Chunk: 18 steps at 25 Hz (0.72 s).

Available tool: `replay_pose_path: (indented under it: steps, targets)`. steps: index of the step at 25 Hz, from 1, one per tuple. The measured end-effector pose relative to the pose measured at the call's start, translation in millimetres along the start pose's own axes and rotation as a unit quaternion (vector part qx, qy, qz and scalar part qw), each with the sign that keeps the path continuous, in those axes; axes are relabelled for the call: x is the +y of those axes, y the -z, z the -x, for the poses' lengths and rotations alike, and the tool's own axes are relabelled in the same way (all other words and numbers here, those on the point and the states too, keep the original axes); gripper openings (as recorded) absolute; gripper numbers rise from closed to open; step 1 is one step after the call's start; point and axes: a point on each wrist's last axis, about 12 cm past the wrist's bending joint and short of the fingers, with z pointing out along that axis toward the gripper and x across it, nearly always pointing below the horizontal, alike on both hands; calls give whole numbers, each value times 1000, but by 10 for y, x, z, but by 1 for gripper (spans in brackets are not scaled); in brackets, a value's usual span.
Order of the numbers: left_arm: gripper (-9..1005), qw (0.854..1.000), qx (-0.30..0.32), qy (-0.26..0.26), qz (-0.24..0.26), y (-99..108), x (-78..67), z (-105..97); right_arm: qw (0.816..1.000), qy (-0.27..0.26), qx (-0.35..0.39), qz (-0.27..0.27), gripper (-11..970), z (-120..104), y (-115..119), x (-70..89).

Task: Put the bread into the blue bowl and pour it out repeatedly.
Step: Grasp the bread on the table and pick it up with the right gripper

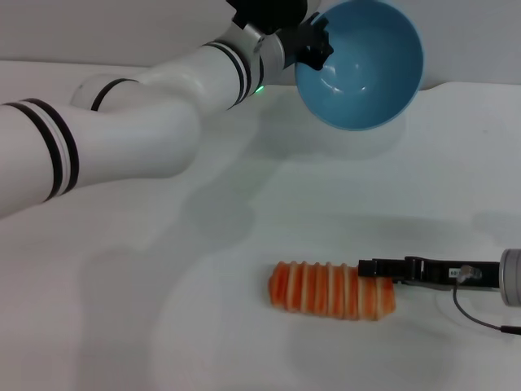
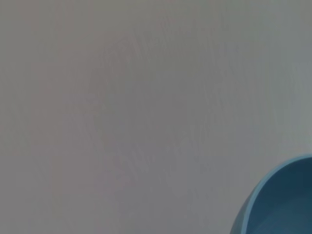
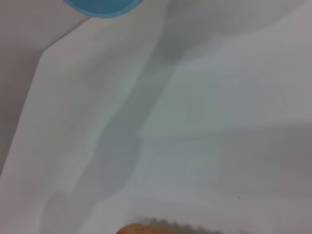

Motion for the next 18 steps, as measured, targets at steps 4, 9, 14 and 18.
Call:
replay_pose_path:
  steps: [4, 9, 14, 18]
  targets:
    - [0, 1000, -1, 0, -1, 2, -10, 4, 1000, -2, 0, 0, 682, -8, 0, -3]
    - [1, 1000, -2, 1, -2, 5, -16, 4, 1000, 2, 2, 3, 671, -14, -1, 5]
    - [0, 1000, -2, 5, -3, 7, -21, 2, 1000, 10, 0, 7, 567, -2, 4, 13]
    - [1, 1000, -1, 11, -3, 8, -21, -6, 999, 33, -21, 27, 484, 29, 9, 55]
